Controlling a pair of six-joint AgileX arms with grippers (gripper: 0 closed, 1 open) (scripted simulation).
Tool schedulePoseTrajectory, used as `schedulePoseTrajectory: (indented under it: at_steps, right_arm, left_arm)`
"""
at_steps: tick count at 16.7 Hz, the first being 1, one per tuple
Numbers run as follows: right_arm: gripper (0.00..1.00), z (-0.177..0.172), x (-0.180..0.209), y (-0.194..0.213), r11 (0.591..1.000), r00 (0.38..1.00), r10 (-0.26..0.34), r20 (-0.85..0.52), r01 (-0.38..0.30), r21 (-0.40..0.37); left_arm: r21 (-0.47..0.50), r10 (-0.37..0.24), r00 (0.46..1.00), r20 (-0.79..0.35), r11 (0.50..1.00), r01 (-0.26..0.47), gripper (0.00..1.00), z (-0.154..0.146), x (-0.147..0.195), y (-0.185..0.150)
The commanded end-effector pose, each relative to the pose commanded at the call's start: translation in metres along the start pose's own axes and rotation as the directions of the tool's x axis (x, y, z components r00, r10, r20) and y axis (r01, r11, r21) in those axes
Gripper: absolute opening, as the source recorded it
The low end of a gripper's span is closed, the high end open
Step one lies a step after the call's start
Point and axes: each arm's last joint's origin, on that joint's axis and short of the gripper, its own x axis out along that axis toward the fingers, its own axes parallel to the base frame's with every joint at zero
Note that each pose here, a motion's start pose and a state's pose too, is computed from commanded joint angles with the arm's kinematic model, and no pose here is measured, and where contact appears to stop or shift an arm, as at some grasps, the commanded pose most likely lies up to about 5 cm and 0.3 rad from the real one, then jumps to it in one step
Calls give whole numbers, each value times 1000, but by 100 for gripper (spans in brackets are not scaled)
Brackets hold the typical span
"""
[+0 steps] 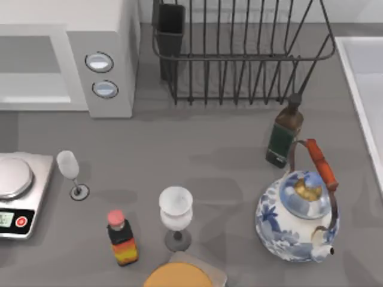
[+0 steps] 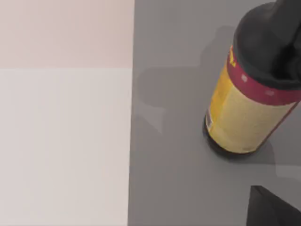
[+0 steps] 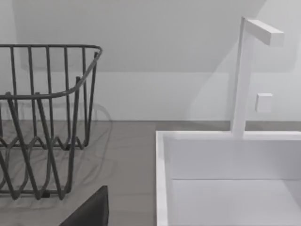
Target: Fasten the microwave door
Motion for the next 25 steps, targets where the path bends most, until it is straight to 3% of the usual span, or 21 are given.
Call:
schedulePoseTrajectory:
  at_steps: [5,13,20,25]
  right_arm:
    - [100,0,0,0,1000,1000,0,0,0,0]
    - [100,0,0,0,1000,1000,0,0,0,0]
    - [100,0,0,0,1000,1000,0,0,0,0]
    - [100,0,0,0,1000,1000,0,0,0,0]
  left_arm:
    - [-6,-5,1000,-2,1000,5,0,-6,-1,-60]
    - [-13,-3,1000,-8,1000,3,0,-6,-1,-78]
    - [-8,-9,1000,0,1000,9,0,-4,-2,-159]
    - [-6,14,1000,17,1000,-14,0,0,-5,-161]
